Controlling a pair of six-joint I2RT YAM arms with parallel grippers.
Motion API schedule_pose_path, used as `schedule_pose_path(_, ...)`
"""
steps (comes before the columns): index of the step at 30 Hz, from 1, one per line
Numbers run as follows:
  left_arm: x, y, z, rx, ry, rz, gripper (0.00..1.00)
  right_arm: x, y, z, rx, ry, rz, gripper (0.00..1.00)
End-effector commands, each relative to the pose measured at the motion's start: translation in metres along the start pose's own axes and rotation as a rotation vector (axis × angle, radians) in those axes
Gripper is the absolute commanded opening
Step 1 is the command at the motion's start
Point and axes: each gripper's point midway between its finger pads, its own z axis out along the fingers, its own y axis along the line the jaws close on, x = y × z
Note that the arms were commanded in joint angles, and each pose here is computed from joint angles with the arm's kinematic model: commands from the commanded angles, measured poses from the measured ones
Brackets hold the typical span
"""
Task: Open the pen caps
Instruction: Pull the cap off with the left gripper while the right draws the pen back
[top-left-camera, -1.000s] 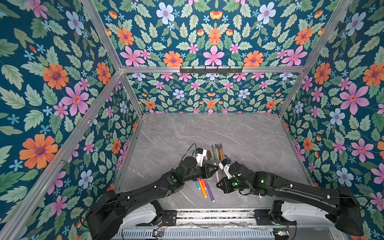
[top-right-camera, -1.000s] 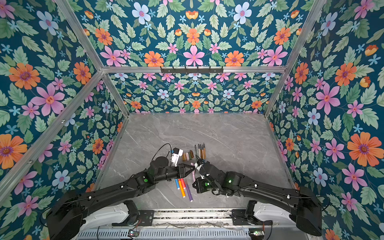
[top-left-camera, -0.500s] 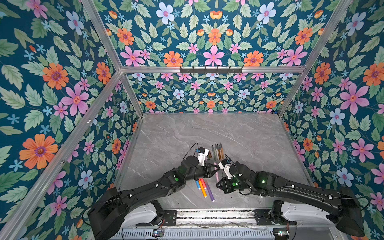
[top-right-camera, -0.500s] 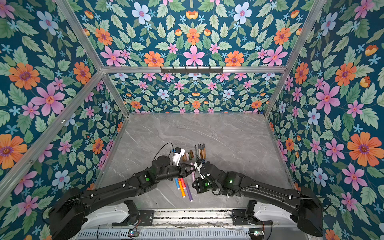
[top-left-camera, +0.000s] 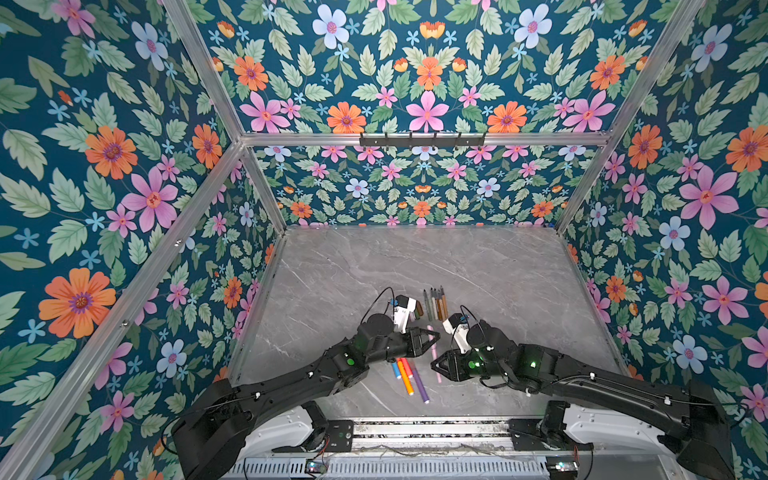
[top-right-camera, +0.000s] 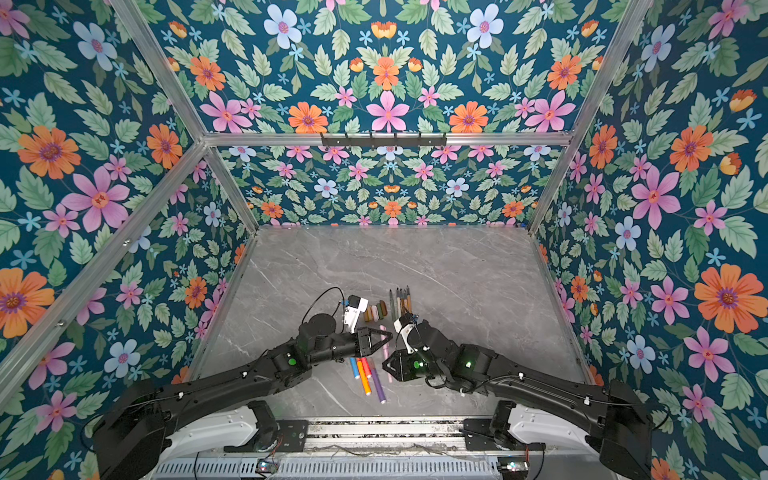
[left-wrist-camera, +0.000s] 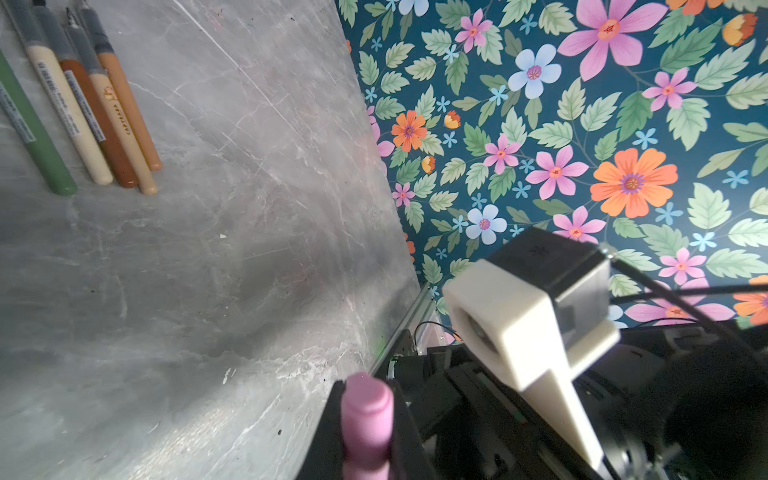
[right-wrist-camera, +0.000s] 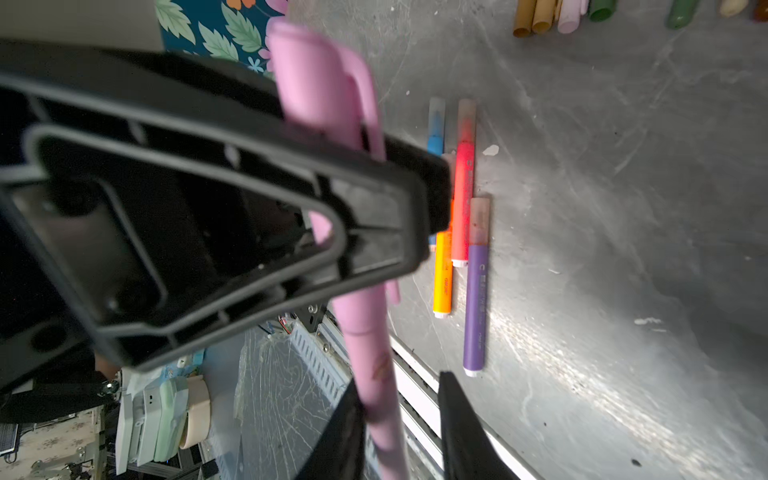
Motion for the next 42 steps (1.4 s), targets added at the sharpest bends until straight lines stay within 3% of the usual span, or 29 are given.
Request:
schedule_pose_path(1,-0.005,-0.018,-0.003,0.073,-0.012,0.008,0.00,-0.012,0.005,-0.003,-0.025,-0.044,0.031,0.29)
schedule_pose_path(10,-0.017,-0.028,-0.005,0.080,-0.047,0.027,0.00,0.000,-0.001,0.007,-0.030,0.003,0.048,0.00)
schedule_pose_path(13,-0.039,-0.027,-0.002,-0.004,-0.060,0.096,0.00,0.009,-0.005,0.012,-0.047,0.024,0.076,0.00)
schedule_pose_path(17,-0.104,-0.011,-0.007,-0.131,-0.118,0.138,0.00,0.026,-0.004,0.021,-0.048,0.050,0.065,0.00)
schedule_pose_path(20,-0.144,-0.010,-0.009,-0.107,-0.143,0.115,0.00,0.032,0.001,0.025,-0.036,0.067,0.038,0.00)
schedule_pose_path(22,-0.152,-0.013,-0.004,-0.107,-0.128,0.122,0.00,0.031,0.002,0.024,-0.034,0.058,0.032,0.00)
schedule_pose_path(25,-0.152,-0.002,0.000,-0.138,-0.117,0.126,0.00,0.027,-0.004,0.018,-0.001,0.027,0.025,0.00)
schedule_pose_path(30,-0.148,0.064,-0.003,-0.324,-0.067,0.101,0.00,0.030,-0.037,-0.005,0.144,-0.007,0.009,0.00)
schedule_pose_path(38,-0.123,0.140,-0.009,-0.503,0.039,0.055,0.00,0.060,-0.134,-0.060,0.485,-0.040,0.004,0.00)
schedule_pose_path(42,-0.111,0.163,-0.010,-0.553,0.077,0.041,0.00,0.074,-0.158,-0.063,0.510,-0.058,0.029,0.00)
